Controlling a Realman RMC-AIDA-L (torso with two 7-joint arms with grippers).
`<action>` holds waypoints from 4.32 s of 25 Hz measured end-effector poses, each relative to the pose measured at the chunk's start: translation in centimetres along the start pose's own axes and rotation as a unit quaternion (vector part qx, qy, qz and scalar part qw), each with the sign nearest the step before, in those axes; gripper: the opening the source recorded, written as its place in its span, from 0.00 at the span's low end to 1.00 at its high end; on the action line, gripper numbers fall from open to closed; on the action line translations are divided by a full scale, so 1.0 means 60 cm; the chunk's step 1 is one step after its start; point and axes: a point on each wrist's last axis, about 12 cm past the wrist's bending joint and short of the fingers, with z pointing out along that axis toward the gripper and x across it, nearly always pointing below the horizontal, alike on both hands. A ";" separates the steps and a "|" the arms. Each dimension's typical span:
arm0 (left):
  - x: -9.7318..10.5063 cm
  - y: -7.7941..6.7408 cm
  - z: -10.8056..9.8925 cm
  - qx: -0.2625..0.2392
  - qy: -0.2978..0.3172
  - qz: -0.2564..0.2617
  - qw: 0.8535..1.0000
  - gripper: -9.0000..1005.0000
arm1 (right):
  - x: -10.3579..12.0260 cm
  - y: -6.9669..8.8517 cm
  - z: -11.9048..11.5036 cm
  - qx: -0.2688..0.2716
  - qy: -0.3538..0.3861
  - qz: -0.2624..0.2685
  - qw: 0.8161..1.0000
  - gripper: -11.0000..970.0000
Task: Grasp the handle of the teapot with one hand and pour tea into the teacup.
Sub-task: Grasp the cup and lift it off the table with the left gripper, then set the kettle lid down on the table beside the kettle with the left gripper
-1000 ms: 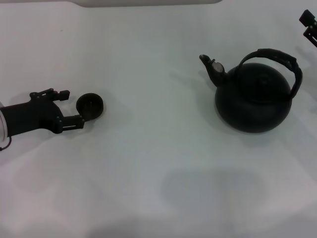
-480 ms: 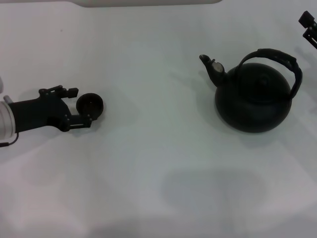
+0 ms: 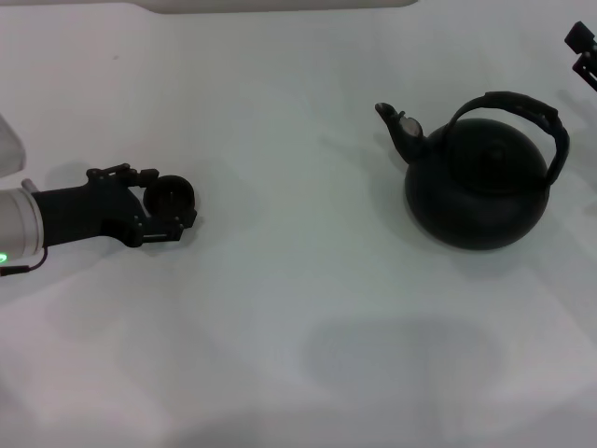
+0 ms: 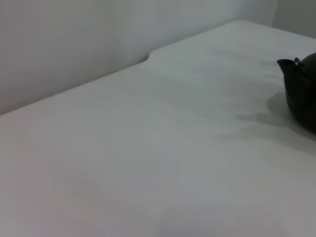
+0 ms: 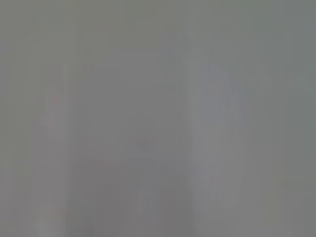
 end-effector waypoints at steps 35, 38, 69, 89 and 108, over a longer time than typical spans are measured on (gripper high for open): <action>-0.002 -0.001 0.007 -0.001 0.013 0.012 1.000 0.72 | 0.001 -0.001 -0.003 0.003 0.002 0.001 1.000 0.77; -0.002 -0.001 0.007 0.000 0.013 0.012 1.000 0.72 | 0.001 -0.001 -0.003 0.003 0.002 0.001 1.000 0.77; -0.119 -0.031 0.060 0.087 0.002 0.144 0.986 0.71 | 0.002 0.003 -0.003 -0.005 0.001 -0.001 1.000 0.77; -0.187 -0.035 0.143 0.071 0.034 0.199 0.977 0.71 | -0.011 0.041 -0.042 -0.062 -0.072 0.025 0.995 0.77; -0.151 -0.072 0.151 0.095 -0.031 0.147 0.984 0.71 | -0.024 0.040 -0.032 -0.079 -0.086 0.020 0.993 0.77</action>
